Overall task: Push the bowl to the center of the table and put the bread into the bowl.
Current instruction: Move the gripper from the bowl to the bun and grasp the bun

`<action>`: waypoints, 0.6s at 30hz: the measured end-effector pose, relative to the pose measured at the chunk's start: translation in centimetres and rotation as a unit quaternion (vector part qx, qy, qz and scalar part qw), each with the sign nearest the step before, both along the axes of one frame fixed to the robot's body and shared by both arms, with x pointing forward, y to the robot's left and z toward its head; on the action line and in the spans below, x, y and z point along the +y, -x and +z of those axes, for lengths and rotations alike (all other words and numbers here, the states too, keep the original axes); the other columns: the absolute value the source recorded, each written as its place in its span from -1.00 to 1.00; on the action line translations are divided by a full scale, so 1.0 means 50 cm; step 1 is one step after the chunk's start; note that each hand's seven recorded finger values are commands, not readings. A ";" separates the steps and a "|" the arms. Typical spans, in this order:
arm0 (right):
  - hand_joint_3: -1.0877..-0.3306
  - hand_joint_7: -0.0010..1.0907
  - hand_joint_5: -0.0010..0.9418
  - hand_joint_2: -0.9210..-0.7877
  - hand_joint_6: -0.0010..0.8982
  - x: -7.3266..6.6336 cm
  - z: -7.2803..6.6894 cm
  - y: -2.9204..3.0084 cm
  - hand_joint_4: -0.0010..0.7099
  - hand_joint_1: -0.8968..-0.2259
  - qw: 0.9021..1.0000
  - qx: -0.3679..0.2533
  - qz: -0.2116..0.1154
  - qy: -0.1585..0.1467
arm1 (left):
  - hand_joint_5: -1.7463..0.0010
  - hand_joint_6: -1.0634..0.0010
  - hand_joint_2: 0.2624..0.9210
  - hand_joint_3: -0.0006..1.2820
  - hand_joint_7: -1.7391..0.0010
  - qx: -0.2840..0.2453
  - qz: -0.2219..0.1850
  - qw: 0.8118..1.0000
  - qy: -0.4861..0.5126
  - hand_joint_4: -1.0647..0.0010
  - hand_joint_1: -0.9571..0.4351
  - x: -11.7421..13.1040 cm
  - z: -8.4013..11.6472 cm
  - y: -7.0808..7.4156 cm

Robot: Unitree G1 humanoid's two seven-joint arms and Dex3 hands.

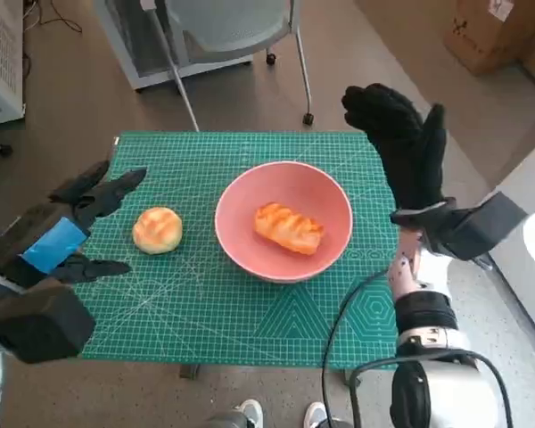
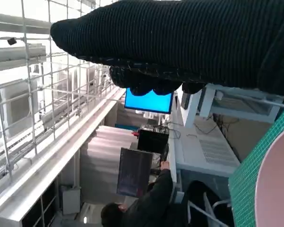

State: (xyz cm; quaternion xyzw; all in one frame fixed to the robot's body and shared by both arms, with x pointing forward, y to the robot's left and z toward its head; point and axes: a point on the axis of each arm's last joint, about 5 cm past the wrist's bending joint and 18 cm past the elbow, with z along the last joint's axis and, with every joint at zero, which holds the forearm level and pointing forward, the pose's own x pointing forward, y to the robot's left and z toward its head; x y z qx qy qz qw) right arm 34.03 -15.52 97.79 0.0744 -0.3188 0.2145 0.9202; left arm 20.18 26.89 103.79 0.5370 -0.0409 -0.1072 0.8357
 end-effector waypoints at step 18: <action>0.21 -0.99 -0.99 -1.00 0.21 0.002 0.007 -0.003 0.19 -0.01 1.000 -0.008 0.009 0.006 | 1.00 0.55 0.50 -0.98 0.99 0.113 0.053 0.992 -0.017 0.94 0.21 -0.018 -0.078 -0.117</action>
